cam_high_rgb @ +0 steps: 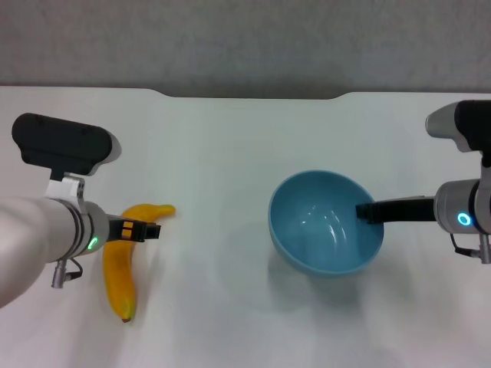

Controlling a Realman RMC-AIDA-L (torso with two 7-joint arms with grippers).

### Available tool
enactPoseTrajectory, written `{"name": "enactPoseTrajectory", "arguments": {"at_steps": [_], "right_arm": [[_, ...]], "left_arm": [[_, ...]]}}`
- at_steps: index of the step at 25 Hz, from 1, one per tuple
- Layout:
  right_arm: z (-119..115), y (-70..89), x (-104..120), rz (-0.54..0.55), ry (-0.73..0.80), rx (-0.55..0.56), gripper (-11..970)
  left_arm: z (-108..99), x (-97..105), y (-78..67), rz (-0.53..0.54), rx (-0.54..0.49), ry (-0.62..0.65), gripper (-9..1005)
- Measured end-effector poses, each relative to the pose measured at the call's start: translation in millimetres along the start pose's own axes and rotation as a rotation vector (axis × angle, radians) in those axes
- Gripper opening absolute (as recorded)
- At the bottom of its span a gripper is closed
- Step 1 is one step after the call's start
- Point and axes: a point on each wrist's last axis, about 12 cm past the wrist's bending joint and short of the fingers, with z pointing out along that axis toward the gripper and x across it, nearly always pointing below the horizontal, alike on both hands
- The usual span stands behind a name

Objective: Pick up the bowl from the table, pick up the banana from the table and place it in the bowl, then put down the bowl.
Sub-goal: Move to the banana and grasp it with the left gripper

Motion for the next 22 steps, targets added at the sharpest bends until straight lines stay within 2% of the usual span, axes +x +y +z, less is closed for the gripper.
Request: {"name": "enactPoseTrajectory", "arguments": {"at_steps": [7,15,22], "right_arm": [[-2,3.1,-5,-0.011,-0.014,-0.006,33],[-1,6.8,-7,-0.023,-0.017,-0.014,33],[-3,8.0,-7,-0.024,-0.025,-0.018,33]], "left_arm": [[2,0,-0.9,0.006,-0.002,0.007,877],[9,6,7.8,-0.014,-0.028,0.016,883],[12,9,8.7,-0.030,-0.026,0.039,886]]}}
